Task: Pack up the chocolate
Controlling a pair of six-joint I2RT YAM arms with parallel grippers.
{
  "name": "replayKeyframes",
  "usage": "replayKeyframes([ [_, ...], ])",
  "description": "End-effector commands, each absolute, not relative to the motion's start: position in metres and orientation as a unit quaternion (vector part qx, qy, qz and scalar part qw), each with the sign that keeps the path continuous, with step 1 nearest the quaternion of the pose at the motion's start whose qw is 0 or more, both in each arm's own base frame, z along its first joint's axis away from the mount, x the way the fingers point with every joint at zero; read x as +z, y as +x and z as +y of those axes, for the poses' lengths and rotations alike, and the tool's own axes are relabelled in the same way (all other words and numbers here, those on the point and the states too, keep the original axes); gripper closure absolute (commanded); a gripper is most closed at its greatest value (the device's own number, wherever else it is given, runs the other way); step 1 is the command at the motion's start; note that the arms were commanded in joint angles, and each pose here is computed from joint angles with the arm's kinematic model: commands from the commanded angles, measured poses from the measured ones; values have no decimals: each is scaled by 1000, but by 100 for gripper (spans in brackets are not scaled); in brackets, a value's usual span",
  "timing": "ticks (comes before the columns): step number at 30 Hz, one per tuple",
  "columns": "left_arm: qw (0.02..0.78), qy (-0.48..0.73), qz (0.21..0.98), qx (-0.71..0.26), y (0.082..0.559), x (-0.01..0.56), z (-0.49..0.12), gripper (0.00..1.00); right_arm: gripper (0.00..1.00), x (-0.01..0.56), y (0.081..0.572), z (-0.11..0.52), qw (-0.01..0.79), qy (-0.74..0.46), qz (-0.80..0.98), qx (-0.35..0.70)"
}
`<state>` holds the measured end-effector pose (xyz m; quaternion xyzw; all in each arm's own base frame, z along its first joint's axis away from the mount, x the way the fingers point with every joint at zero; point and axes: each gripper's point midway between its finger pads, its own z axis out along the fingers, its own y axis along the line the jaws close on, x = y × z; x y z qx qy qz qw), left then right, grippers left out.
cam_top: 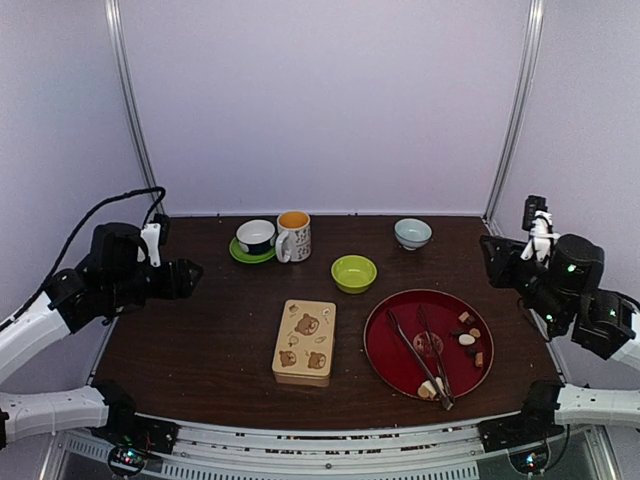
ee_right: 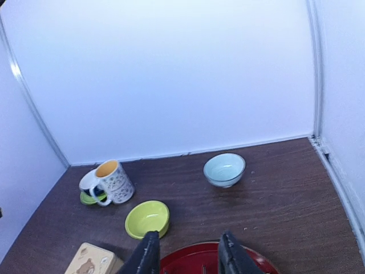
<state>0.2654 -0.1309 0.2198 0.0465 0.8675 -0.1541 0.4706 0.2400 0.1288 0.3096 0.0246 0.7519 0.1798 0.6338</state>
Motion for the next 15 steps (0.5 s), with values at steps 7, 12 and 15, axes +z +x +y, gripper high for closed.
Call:
replayKeyframes([
  [7,553,54,831,-38,298,282,-103,2,2,316,250,80,668,52,742,9],
  [12,564,39,825,4,316,281,-85,2,0,289,267,89,666,-1,745,-46],
  [15,559,0,829,-5,331,274,-64,2,0,284,277,84,683,9,729,-43],
])
